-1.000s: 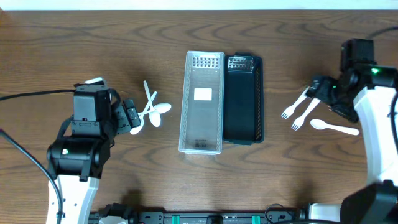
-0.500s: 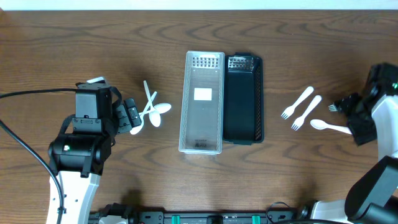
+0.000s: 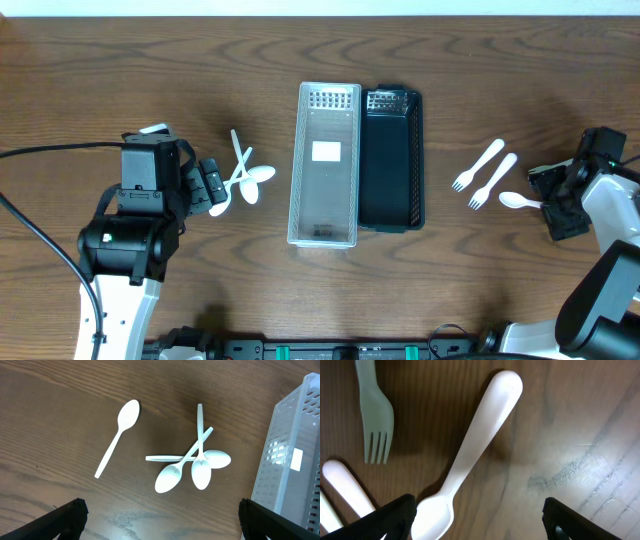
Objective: Pack container
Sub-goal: 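Grasp the white spoon on the right with the right gripper, then carry the spoon left and drop it into the black basket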
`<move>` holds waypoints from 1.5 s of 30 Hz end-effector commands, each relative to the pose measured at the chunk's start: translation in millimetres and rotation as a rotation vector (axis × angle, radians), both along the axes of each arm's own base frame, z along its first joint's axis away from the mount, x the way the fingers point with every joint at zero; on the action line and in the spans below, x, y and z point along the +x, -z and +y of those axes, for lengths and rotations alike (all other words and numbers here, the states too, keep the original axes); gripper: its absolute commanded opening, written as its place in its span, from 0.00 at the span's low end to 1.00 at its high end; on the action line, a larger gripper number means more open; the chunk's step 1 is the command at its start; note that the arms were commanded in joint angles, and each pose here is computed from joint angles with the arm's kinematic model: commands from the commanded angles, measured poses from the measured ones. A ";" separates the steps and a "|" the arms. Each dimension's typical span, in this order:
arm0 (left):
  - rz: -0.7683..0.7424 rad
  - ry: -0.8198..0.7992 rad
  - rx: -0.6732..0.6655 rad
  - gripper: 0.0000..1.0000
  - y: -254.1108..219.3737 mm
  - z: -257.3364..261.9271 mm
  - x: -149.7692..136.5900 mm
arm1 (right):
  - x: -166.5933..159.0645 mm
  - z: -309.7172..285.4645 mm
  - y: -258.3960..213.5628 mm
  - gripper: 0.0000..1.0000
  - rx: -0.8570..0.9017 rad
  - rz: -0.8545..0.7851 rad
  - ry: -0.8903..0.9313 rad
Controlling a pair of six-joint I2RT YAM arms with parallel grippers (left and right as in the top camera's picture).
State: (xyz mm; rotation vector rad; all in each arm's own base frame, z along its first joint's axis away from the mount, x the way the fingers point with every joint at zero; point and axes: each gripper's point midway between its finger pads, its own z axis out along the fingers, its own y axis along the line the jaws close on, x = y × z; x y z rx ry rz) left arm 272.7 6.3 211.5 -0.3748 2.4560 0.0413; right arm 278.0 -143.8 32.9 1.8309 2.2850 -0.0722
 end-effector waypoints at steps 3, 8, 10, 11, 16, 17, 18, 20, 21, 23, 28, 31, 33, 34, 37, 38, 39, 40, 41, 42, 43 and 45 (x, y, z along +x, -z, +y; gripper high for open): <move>-0.009 0.000 0.008 0.98 -5.0 1.9 2.1 | -7.0 -9.5 21.5 0.80 -0.003 0.051 0.077; -0.009 0.000 0.008 0.98 -5.0 1.9 2.1 | -4.9 -7.0 43.0 0.78 0.034 0.073 0.098; -0.009 0.000 0.008 0.98 -5.0 1.9 2.1 | -3.7 -3.5 52.9 0.78 0.067 0.078 0.101; -0.009 0.000 0.008 0.98 -5.0 1.9 2.1 | -3.6 -1.1 56.9 0.77 0.087 0.081 0.101; -0.009 0.000 0.008 0.98 -5.0 1.9 2.1 | -8.5 5.8 71.8 0.72 0.133 0.116 0.101; -0.009 0.000 0.008 0.98 -5.0 1.9 2.1 | -9.8 6.5 73.0 0.69 0.136 0.123 0.099; -0.009 0.000 0.008 0.98 -5.0 1.9 2.1 | -11.1 6.7 73.6 0.66 0.137 0.130 0.098; -0.009 0.000 0.008 0.98 -5.0 1.9 2.1 | -12.9 7.3 73.4 0.59 0.137 0.139 0.082; -0.009 0.000 0.008 0.98 -5.0 1.9 2.1 | -11.5 8.5 72.9 0.53 0.143 0.134 0.061; -0.009 0.000 0.008 0.98 -5.0 1.9 2.1 | -7.8 12.9 71.3 0.43 0.164 0.121 -0.002; -0.009 0.000 0.008 0.98 -5.0 1.9 2.1 | -2.2 11.8 59.4 0.27 0.145 0.093 -0.113; -0.009 0.000 0.008 0.98 -5.0 1.9 2.1 | 2.7 9.5 39.9 0.07 0.113 0.050 -0.154; -0.009 0.000 0.008 0.98 -5.0 1.9 2.1 | 8.5 7.9 20.3 0.01 0.080 -0.001 -0.177; -0.009 0.000 0.008 0.98 -5.0 1.9 2.1 | 13.1 7.7 5.3 0.01 0.053 -0.041 -0.197; -0.009 0.000 0.008 0.98 -5.0 1.9 2.1 | 25.5 11.6 -36.1 0.01 -0.021 -0.153 -0.254; -0.009 0.000 0.008 0.98 -5.0 1.9 2.1 | 29.3 14.5 -51.2 0.01 -0.047 -0.194 -0.277; -0.009 0.000 0.008 0.98 -5.0 1.9 2.1 | 33.2 18.1 -67.3 0.01 -0.074 -0.237 -0.300; -0.009 0.000 0.008 0.98 -5.0 1.9 2.1 | 38.8 26.5 -88.9 0.01 -0.098 -0.301 -0.334; -0.009 0.000 0.008 0.98 -5.0 1.9 2.1 | 44.1 35.9 -106.3 0.01 -0.110 -0.358 -0.377; -0.009 0.000 0.008 0.98 -5.0 1.9 2.1 | 51.3 48.2 -124.5 0.01 -0.119 -0.425 -0.440; -0.009 0.000 0.008 0.98 -5.0 1.9 2.1 | 59.9 66.3 -146.3 0.01 -0.127 -0.510 -0.531; -0.009 0.000 0.008 0.98 -5.0 1.9 2.1 | 71.8 104.8 -183.3 0.01 -0.133 -0.666 -0.694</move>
